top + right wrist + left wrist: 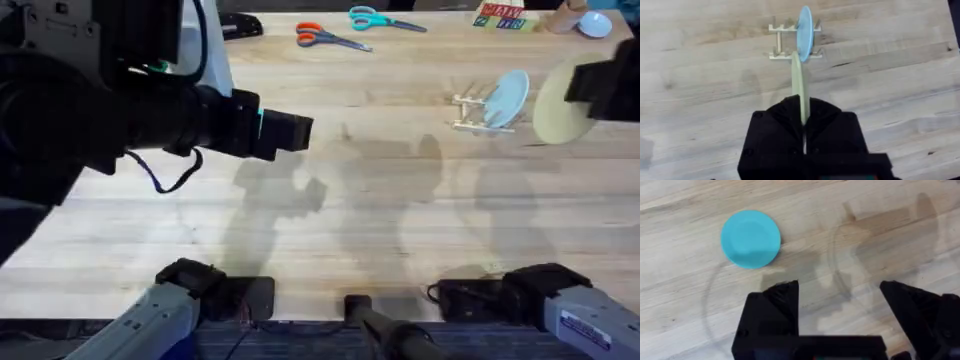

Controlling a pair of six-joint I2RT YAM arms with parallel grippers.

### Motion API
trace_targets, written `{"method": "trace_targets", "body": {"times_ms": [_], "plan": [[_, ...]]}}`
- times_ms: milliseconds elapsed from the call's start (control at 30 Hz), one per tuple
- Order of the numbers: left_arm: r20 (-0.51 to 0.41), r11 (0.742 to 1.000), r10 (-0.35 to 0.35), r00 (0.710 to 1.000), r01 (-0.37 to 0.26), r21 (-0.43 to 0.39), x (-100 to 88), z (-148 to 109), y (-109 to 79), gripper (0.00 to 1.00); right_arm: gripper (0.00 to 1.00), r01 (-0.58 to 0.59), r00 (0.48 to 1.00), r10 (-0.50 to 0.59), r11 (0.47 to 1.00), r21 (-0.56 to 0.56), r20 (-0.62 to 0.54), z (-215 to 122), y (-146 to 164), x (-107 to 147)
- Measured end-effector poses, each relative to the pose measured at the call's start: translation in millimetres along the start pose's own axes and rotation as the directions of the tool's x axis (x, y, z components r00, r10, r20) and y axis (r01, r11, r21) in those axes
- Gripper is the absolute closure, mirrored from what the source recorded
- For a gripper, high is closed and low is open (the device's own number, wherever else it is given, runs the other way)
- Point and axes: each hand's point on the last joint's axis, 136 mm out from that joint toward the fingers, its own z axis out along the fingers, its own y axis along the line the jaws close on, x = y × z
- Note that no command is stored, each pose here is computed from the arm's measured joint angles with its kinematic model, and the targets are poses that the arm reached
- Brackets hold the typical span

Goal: Pick up the plates from the table one by one and place each into a slot on the dish rack.

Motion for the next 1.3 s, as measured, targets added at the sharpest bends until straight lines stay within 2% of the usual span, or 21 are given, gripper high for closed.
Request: {"method": "trace_targets", "body": {"times_ms": [233,567,800,1300], "plan": [[0.0,1.0,0.0,1.0,0.0,0.0,0.0,0,0.1,0.006,0.97,0.031,0.998,-0.03,0.999,0.02,-0.054,21,8,-4],[0.0,1.0,0.0,1.0,0.0,0.0,-0.1,0,0.1,0.007,0.97,0.088,0.996,-0.088,0.996,0.013,-0.016,26,12,-17],[0.0,1.0,0.0,1.0,0.0,0.0,0.0,0,0.1,0.007,0.97,0.123,0.992,-0.123,0.992,0.016,-0.039,34,15,-17],[0.0,1.0,0.0,1.0,0.0,0.0,0.0,0,0.0,0.007,0.97,0.073,0.996,-0.069,0.995,0.061,-0.057,41,-3,-18]]}}
